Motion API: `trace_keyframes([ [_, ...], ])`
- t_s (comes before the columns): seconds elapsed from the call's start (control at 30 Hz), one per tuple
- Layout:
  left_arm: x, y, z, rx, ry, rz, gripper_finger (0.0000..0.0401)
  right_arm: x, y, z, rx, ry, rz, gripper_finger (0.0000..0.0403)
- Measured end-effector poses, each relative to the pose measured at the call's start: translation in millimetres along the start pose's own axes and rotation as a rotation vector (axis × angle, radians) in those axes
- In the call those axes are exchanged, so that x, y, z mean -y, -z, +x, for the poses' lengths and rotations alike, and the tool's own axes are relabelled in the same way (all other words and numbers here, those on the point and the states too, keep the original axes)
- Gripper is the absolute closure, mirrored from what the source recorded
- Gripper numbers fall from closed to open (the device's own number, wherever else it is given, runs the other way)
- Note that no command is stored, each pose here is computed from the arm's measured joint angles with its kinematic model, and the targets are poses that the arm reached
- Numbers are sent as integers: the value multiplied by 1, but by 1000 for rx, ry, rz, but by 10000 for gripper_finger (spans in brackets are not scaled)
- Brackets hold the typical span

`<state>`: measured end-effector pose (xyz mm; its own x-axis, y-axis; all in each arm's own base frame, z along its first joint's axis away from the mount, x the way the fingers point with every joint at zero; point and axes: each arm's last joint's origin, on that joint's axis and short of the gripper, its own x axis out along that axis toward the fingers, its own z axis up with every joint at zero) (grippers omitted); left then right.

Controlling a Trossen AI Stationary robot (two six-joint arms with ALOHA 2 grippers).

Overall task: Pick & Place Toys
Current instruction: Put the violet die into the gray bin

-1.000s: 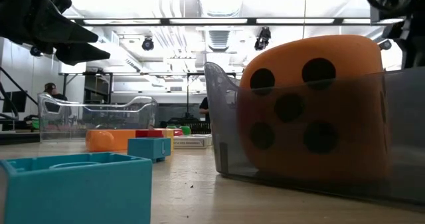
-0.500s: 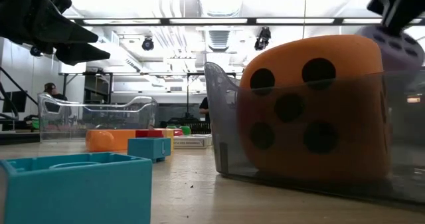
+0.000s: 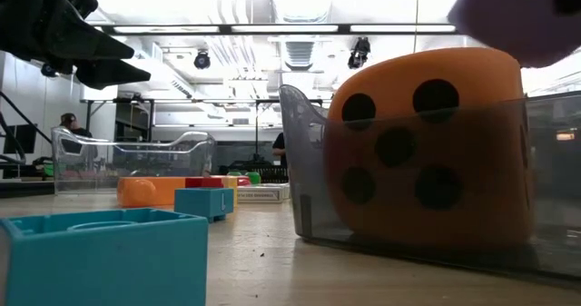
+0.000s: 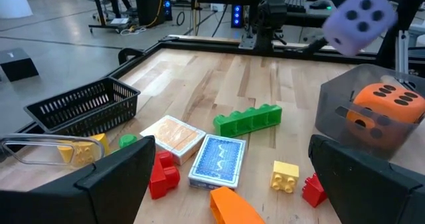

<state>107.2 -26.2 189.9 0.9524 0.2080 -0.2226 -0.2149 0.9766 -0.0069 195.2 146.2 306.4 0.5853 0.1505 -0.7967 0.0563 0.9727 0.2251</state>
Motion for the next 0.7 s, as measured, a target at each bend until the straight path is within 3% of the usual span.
trace_keyframes([
  [0.23,0,0,0,-1,0,1,3,-22,-8,31,-84,-82,-38,361],
  [0.7,0,3,0,-23,-3,-3,3,-35,-6,71,-185,-60,-98,361],
])
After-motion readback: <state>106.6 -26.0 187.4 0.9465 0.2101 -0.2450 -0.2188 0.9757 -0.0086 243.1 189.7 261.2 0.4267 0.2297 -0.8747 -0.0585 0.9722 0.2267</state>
